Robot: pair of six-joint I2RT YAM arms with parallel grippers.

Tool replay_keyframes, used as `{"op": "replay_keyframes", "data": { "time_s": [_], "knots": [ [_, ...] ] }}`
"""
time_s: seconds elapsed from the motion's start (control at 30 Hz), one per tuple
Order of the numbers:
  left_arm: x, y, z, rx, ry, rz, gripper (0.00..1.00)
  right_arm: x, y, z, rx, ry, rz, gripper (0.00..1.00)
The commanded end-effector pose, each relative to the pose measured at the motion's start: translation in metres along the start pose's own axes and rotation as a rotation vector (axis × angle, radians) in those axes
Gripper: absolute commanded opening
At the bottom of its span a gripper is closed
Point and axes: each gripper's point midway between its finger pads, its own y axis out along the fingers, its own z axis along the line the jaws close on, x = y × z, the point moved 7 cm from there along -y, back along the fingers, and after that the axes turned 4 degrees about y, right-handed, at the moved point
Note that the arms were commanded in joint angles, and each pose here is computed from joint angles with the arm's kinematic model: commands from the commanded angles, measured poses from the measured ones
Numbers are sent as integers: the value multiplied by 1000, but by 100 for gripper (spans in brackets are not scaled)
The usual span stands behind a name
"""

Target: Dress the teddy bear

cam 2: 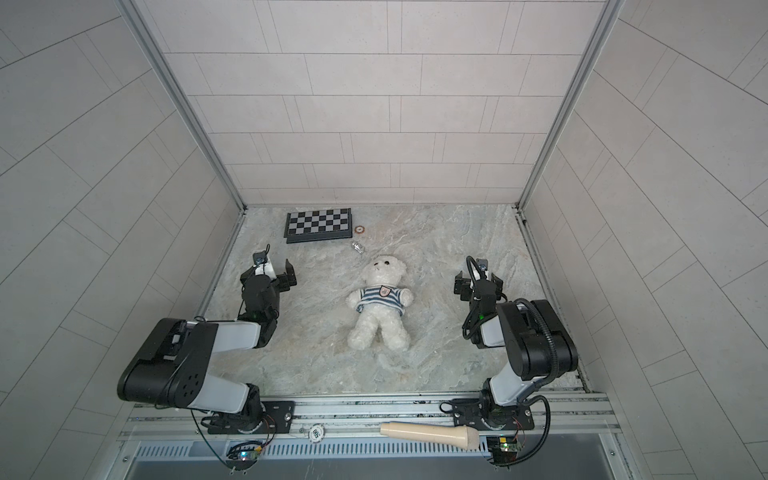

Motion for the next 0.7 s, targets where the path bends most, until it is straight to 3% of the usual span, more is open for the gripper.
{"op": "replay_keyframes", "data": {
  "time_s": [0.0,0.67],
  "knots": [
    [-3,1,0,12,7,26,100,5,3,-1,-15,-5,-2,100],
    [-3,1,-2,5,16,29,100,5,5,2,-31,-30,15,100]
  ]
}}
